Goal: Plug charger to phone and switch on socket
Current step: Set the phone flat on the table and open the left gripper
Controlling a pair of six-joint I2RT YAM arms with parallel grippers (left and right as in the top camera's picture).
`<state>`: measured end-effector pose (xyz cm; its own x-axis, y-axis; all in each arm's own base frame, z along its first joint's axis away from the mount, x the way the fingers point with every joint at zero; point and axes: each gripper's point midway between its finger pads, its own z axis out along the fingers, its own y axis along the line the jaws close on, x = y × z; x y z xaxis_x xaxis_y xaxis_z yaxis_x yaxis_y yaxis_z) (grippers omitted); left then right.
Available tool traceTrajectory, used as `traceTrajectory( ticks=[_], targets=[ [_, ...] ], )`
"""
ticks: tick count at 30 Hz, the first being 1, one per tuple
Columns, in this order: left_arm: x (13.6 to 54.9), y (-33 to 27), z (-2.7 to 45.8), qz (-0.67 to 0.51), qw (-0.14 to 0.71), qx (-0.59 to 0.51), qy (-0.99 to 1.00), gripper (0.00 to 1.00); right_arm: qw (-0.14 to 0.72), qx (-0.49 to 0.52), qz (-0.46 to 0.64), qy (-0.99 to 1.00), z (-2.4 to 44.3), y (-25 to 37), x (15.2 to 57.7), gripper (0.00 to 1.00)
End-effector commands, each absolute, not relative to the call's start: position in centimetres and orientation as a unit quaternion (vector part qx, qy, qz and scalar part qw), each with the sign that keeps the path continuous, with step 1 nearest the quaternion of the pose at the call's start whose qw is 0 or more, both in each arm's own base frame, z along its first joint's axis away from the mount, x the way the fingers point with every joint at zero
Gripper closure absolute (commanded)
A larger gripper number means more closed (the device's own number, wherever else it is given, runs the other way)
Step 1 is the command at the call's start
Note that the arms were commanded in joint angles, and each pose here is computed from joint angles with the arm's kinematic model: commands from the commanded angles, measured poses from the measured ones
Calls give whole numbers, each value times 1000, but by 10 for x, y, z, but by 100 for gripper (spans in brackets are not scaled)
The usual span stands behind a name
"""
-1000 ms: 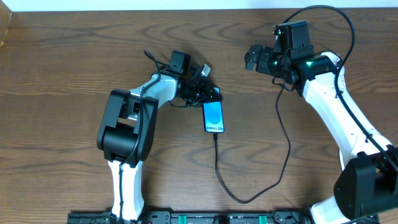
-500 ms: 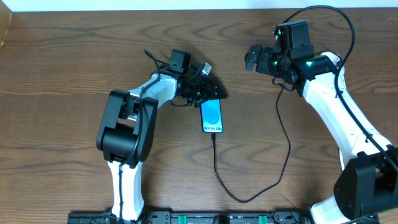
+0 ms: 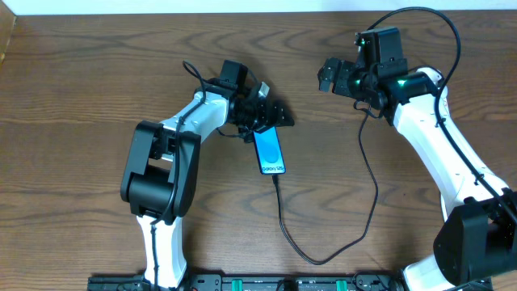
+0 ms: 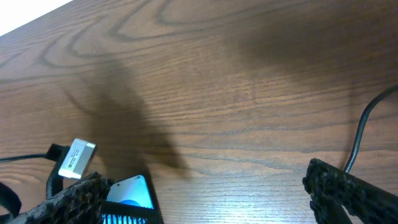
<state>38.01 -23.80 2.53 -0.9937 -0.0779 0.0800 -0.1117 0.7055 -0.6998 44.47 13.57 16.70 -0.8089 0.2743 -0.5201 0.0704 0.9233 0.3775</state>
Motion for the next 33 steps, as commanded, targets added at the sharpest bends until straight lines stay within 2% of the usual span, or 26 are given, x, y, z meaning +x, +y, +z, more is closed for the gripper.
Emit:
traceTrajectory(
  ticks=[1, 4, 33],
  targets=[
    [371, -190, -33, 231, 25, 96, -968, 12, 309, 90, 168, 932, 177, 132, 446, 1],
    [368, -181, -38, 202, 26, 100, -974, 11, 311, 90, 169, 931, 178, 132, 447, 1],
    [371, -182, -37, 205, 20, 95, -974, 11, 314, 90, 170, 930, 179, 132, 448, 1]
  ],
)
